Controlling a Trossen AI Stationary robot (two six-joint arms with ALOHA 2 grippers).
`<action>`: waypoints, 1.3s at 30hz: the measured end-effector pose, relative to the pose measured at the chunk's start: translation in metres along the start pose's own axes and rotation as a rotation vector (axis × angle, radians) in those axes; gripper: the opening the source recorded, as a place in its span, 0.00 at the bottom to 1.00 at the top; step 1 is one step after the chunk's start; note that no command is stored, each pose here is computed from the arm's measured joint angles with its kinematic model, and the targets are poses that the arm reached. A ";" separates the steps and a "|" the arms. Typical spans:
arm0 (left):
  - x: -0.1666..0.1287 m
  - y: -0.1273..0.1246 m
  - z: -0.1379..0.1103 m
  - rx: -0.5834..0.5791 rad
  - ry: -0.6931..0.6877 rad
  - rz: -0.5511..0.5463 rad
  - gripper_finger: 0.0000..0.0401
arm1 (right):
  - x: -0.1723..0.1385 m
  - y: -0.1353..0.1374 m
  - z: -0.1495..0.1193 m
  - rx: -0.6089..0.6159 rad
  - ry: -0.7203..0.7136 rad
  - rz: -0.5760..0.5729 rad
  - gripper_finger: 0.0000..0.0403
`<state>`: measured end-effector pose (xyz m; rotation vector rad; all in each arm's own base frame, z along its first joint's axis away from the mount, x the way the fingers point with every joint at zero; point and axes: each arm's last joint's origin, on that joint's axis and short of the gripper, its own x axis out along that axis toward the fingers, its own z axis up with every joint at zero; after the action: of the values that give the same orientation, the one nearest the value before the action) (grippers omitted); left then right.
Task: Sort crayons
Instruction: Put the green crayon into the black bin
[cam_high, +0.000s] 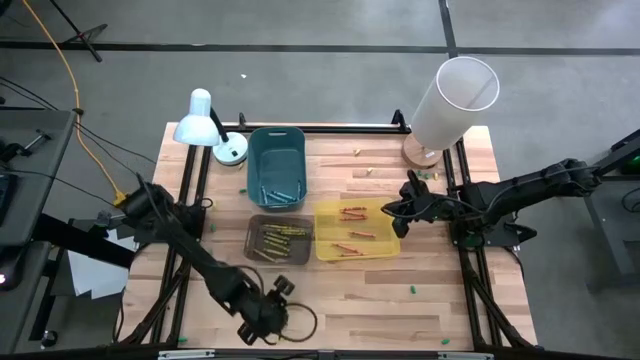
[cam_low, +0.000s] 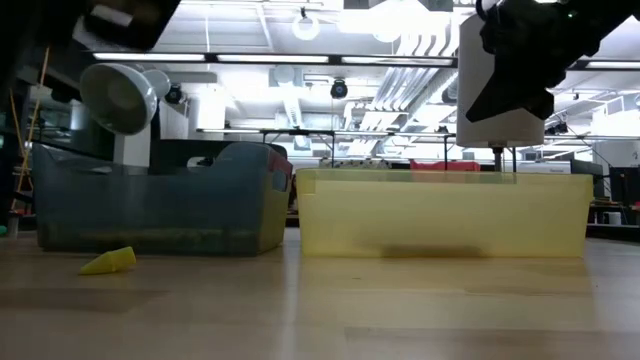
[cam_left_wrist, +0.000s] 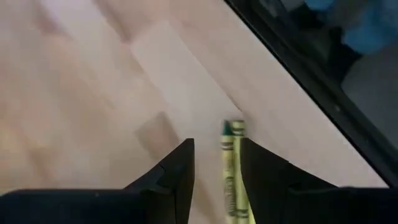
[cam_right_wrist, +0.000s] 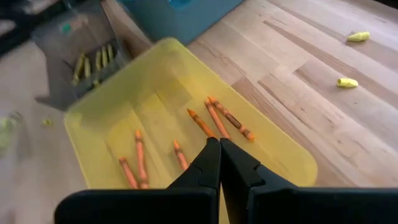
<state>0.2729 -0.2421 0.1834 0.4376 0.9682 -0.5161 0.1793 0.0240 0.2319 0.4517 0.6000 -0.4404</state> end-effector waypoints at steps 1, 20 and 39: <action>0.006 -0.002 -0.001 0.005 0.018 -0.014 0.28 | 0.000 -0.001 -0.001 -0.014 0.007 -0.006 0.00; 0.028 -0.002 -0.008 -0.114 0.119 -0.025 0.28 | 0.000 -0.003 -0.004 -0.056 0.034 -0.034 0.00; 0.040 0.009 -0.016 -0.126 0.178 -0.034 0.28 | 0.000 -0.004 -0.004 -0.055 0.036 -0.036 0.00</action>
<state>0.2864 -0.2349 0.1424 0.3582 1.1738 -0.4490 0.1757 0.0231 0.2281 0.3971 0.6544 -0.4498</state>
